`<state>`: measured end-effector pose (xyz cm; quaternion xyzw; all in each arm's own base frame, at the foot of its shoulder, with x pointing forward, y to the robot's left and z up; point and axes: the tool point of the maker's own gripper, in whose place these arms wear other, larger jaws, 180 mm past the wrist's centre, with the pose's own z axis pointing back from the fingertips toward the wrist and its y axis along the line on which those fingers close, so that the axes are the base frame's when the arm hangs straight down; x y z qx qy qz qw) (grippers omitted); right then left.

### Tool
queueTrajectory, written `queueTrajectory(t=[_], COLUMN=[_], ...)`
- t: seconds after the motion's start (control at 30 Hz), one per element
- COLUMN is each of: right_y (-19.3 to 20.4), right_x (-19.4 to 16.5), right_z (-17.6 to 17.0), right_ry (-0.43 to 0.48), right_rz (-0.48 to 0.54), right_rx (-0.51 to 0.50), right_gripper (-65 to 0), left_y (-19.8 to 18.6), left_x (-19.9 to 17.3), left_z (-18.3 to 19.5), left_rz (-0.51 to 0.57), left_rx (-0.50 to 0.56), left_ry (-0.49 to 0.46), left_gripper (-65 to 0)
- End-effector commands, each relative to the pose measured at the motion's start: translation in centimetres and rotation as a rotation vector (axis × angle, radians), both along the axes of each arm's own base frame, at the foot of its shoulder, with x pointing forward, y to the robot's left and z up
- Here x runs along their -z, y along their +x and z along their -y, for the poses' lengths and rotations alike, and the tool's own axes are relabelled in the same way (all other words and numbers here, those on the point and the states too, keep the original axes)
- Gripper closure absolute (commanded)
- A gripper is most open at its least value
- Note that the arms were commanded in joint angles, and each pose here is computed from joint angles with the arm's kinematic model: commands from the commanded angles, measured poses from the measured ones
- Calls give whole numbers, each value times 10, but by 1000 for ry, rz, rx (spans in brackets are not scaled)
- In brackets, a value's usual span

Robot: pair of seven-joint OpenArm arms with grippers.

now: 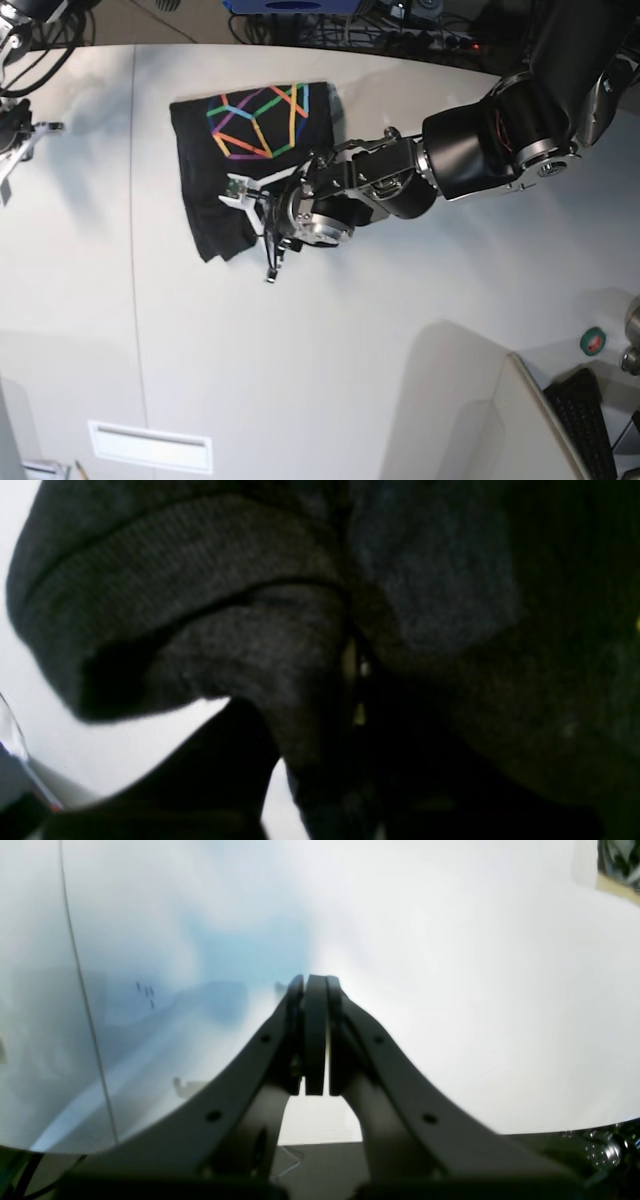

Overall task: Layout the t-shirt on the table in an organized manner, then fold the t-shirt properly
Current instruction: 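Tuck and press the stack's edge with the left gripper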

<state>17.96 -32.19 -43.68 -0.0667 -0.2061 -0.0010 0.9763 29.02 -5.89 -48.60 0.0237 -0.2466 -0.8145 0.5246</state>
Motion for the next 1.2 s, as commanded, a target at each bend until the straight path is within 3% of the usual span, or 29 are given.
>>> queueTrajectory(t=[0.0, 0.4, 0.73, 0.9, 1.17], right_y=[8, 7, 8, 9, 9], right_x=[-10, -4, -4, -5, -5], right_z=[8, -4, -5, -5, -5], right_ry=[-22, 7, 7, 7, 7], right_rz=[36, 38, 39, 41, 41], right_rx=[-6, 0, -2, -2, -2], right_gripper=[0, 0, 0, 0, 0], left_y=[-2, -16, -21, -18, -21], left_x=[-9, -35, -26, -17, -14], left_z=[19, 70, 63, 45, 42], left_rz=[5, 55, 36, 53, 47], left_rx=[43, 165, 148, 103, 99], left_ry=[-43, -147, -129, -50, -43], left_gripper=[0, 0, 0, 0, 0])
